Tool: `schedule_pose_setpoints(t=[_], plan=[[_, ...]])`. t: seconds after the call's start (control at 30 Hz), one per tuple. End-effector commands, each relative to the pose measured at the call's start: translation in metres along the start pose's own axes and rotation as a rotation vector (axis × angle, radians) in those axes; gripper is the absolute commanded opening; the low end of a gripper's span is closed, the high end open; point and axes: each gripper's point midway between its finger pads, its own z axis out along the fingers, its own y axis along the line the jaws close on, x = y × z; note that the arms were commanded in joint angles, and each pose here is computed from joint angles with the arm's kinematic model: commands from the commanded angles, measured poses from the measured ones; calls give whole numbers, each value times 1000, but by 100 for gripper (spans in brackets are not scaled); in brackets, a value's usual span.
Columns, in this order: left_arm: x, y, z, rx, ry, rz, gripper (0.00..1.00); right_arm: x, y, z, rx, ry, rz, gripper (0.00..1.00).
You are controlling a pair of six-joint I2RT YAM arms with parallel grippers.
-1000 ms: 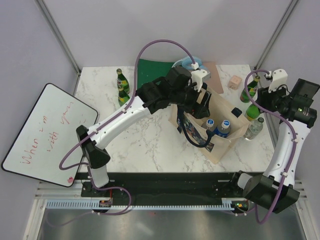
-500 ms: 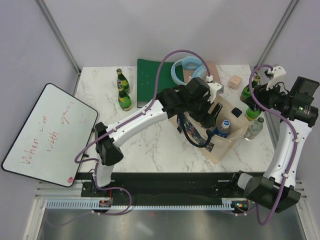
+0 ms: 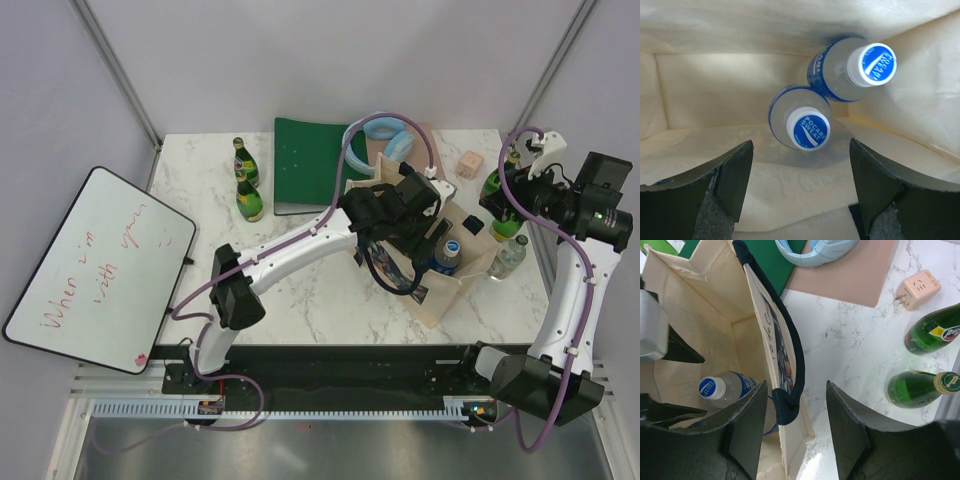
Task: Take the beverage out of the canvas bag
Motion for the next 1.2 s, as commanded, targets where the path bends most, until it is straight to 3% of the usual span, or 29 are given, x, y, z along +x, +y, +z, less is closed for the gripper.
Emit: schedule_pose_setpoints(t=[0.0, 0.33, 0.5, 0.73, 0.83, 1.17], plan=[[-10, 3, 5, -77, -35, -16, 83, -14, 11, -1, -35, -46, -21, 57], [-11, -2, 15, -119, -41, 45, 73, -12, 13, 1, -37, -46, -19, 58], [-11, 4, 14, -163, -44, 61, 59, -12, 13, 2, -40, -45, -16, 58], [-27, 9, 4, -190, -90, 116, 15, -16, 16, 1, -40, -52, -23, 57], [-49, 9, -15, -192, -157, 116, 2, -22, 19, -1, -48, -62, -33, 57], [-110, 22, -100, -130, -381, 48, 2, -29, 35, 4, -105, -69, -58, 58]])
